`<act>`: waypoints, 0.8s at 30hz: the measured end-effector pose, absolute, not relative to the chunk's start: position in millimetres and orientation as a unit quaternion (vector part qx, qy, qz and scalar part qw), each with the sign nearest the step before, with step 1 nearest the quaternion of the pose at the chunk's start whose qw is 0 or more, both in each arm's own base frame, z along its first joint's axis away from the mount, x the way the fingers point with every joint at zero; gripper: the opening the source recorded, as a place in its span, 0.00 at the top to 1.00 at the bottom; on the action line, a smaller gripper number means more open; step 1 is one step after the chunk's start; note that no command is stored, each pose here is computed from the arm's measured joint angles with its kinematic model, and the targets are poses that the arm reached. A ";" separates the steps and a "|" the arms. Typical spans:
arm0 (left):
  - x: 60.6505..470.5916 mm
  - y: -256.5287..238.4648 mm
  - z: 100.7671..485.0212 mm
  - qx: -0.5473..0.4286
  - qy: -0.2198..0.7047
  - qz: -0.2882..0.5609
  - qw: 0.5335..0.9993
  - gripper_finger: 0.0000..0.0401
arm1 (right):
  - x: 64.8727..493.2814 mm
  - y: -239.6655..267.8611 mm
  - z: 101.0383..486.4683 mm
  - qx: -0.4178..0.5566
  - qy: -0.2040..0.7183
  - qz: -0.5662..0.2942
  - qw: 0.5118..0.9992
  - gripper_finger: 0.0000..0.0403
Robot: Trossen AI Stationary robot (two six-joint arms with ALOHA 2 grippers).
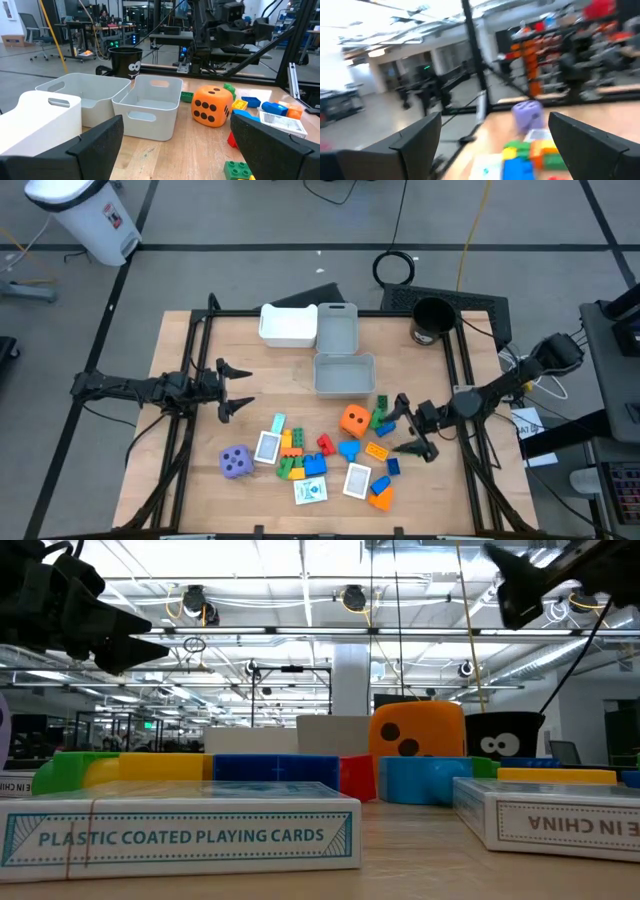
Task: Pick & Place Toys
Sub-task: Put the brown playing card box into the top gray bin
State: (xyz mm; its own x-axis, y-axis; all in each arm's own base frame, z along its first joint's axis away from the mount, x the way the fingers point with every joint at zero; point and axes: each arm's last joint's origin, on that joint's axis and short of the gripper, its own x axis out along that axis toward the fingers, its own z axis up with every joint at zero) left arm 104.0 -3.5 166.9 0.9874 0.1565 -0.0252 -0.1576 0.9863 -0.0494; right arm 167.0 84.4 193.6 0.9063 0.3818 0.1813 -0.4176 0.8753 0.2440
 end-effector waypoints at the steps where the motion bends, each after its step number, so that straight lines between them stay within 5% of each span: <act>1: 104.0 -3.5 166.9 -0.026 0.011 0.079 0.997 0.07 | 165.1 88.5 192.5 0.146 -0.055 0.222 0.962 0.14; 13: 104.0 -3.5 166.9 -0.026 0.011 0.079 0.997 0.07 | 136.4 127.4 195.8 0.156 -0.053 0.344 0.924 0.14; 24: 104.0 -3.5 167.0 -0.026 0.010 0.079 0.997 0.07 | 123.8 139.0 197.7 0.132 -0.069 0.369 0.917 0.14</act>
